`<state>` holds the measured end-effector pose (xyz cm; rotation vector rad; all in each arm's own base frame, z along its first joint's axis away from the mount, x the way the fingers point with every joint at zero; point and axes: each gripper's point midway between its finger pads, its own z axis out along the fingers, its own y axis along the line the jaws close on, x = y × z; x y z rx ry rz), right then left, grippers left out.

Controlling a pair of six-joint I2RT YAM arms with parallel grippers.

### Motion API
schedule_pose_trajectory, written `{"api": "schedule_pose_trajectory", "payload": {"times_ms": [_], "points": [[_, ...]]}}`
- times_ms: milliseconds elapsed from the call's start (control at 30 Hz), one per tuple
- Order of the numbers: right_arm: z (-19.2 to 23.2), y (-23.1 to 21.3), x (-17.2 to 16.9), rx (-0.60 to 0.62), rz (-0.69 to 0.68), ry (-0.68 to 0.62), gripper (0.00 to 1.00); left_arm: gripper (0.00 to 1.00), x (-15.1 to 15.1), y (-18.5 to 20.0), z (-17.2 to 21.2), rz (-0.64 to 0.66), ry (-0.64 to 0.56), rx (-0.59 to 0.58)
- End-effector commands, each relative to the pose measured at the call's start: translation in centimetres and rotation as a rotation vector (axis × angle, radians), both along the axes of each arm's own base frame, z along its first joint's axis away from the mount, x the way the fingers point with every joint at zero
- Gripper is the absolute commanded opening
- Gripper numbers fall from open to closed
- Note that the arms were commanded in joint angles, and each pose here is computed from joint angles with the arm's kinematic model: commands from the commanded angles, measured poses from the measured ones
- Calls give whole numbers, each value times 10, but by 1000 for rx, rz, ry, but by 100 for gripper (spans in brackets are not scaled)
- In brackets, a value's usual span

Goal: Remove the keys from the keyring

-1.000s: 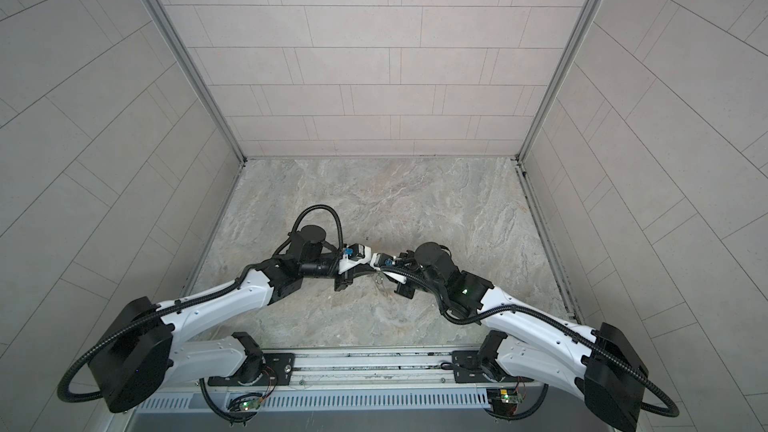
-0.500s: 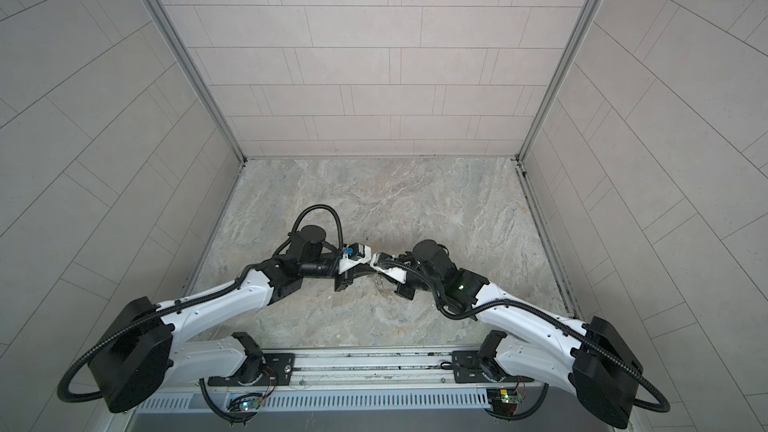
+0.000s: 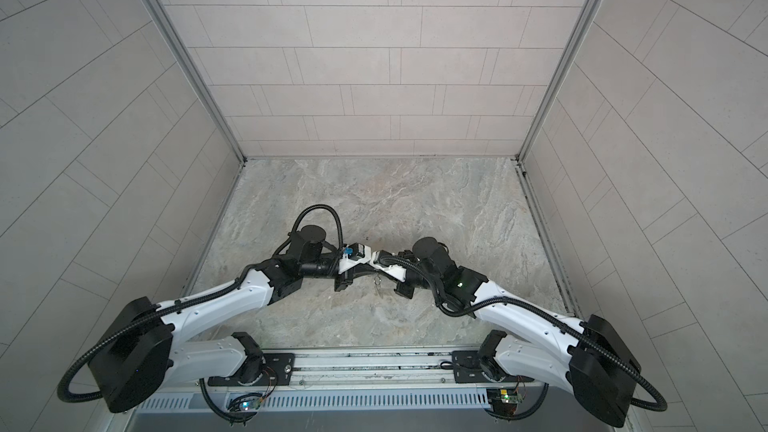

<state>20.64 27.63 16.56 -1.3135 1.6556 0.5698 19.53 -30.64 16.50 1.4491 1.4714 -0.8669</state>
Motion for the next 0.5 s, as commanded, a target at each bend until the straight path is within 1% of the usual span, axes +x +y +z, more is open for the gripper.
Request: {"api": "schedule_pose_trajectory", "payload": {"times_ms": [0,67,167,333,367,467], "points": [[13,7,-1,35,28,9,9,0,-1,-4,9,-28,-39,-23],[8,7,-3,21,35,30,6,0,0,-4,10,-24,-47,-23],[8,7,-3,24,35,29,2,0,1,-2,9,-13,-51,-15],[9,7,-2,28,26,33,0,2,6,2,7,39,-54,-8],[8,7,-2,26,26,36,0,3,6,4,7,51,-51,-7],[6,6,-2,21,24,41,0,15,6,7,5,75,-37,-4]]}}
